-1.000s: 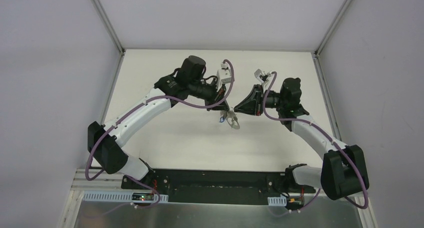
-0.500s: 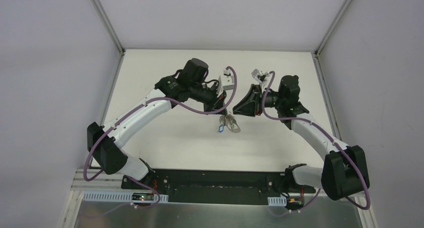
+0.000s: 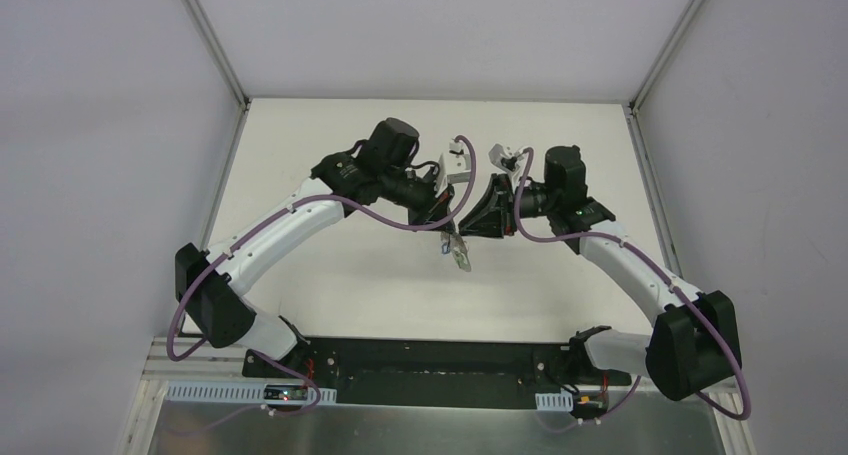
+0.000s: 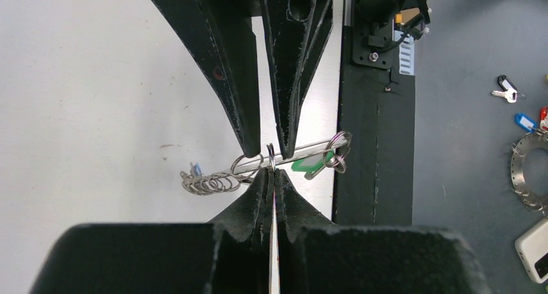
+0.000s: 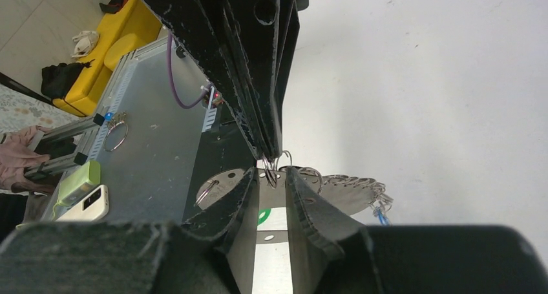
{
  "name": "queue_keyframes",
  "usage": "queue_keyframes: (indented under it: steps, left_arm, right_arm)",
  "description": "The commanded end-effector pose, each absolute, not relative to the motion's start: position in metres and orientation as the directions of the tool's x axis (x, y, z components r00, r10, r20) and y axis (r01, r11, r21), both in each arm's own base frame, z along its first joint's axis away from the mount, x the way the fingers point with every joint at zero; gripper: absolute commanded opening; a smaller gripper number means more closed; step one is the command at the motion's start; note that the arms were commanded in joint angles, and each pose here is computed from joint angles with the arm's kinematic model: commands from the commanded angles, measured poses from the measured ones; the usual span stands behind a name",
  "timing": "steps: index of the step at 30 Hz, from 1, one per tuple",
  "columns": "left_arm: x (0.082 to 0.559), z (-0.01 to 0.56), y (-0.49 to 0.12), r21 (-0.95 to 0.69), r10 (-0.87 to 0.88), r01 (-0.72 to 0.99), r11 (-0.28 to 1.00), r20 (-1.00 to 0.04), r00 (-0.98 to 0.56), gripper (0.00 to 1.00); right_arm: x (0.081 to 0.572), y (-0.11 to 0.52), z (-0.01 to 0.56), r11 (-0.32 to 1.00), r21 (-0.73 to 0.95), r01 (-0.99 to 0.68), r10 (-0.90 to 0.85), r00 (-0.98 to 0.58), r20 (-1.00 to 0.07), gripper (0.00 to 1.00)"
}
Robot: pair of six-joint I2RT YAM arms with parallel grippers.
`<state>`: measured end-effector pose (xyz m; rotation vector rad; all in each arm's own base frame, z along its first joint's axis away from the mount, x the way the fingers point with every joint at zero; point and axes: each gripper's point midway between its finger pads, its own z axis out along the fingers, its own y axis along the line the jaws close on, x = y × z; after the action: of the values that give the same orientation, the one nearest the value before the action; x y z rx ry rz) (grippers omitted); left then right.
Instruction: Put the keys on the keyring
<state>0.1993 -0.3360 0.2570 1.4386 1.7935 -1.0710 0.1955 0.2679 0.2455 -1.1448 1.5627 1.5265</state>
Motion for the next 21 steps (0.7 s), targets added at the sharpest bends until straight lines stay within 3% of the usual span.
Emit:
queue_keyframes:
  steps: [1, 11, 17, 21]
  left_arm:
    - [0.1954, 0.2788, -0.3454, -0.201, 0.446, 0.979, 0.028, -0.874, -0.192, 0.0]
    - [0.1967, 0.2744, -0.3474, -0.216, 0.451, 0.976, 0.032, -0.868, -0.207, 0.0]
    - [0.1974, 0.275, -0.3476, -0.213, 0.448, 0.976, 0.035, -0.87, -0.206, 0.0]
    - [0.1985, 0.2786, -0.3464, -0.195, 0.435, 0.98, 0.035, -0.88, -0.19, 0.0]
  right_arm:
    - [0.1936, 0.2713, 0.2611, -0.091, 0.326, -0.941, -0.123, -0.315, -0.941, 0.23]
    - [0.1909, 0.2748, 0.2632, -0.106, 0.332, -0.937, -0.125, -0.319, -0.939, 0.14]
    - [0.1889, 0.2747, 0.2623, -0.108, 0.336, -0.936, -0.126, -0.322, -0.938, 0.0]
    - [0.1907, 0.2724, 0.2672, -0.102, 0.34, -0.935, -0.117, -0.328, -0.937, 0.0]
